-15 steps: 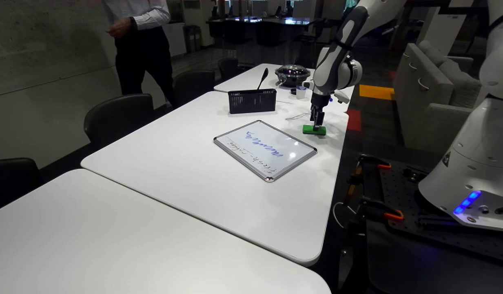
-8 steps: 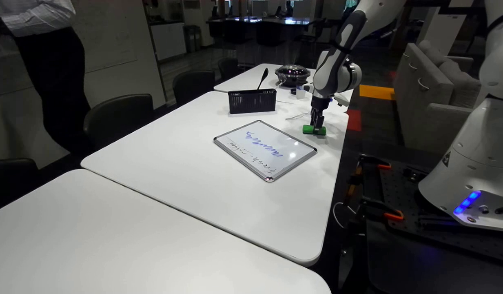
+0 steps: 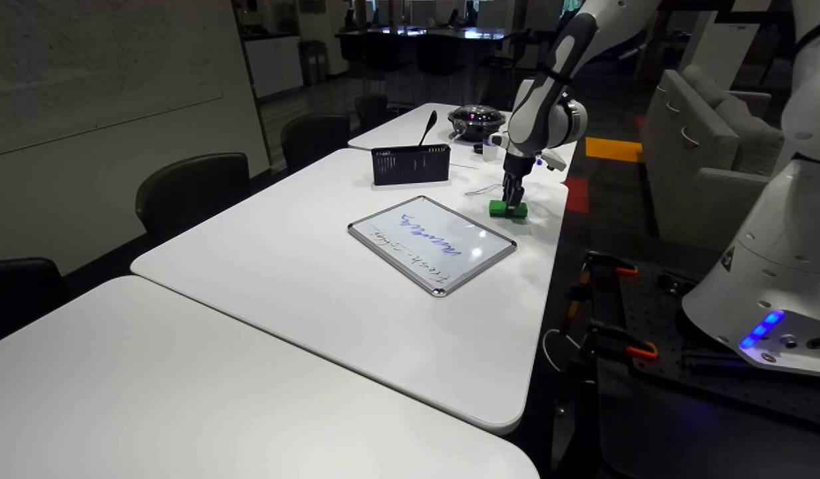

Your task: Use the duster to clean the whiteboard

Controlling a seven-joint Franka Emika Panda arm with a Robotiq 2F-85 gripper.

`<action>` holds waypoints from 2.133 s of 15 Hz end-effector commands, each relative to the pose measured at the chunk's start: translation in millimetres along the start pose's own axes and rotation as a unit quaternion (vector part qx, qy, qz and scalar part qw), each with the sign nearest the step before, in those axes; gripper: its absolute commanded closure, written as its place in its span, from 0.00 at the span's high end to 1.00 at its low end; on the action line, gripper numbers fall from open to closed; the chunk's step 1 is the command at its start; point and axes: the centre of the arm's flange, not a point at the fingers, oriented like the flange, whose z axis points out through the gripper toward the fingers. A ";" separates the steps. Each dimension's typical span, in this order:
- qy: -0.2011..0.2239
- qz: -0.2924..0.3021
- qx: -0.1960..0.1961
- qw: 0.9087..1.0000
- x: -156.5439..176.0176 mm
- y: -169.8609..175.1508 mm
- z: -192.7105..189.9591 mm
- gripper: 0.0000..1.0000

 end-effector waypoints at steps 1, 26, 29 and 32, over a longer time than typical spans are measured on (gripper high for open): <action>0.032 -0.035 -0.029 0.998 26.5 -18.5 -70.3 0.33; 0.033 -0.420 -0.067 0.904 250.3 -50.4 -49.5 0.33; 0.047 -0.433 -0.063 0.898 272.6 -48.8 -33.2 0.33; 0.058 -0.424 -0.059 0.902 287.7 -42.3 -27.2 0.33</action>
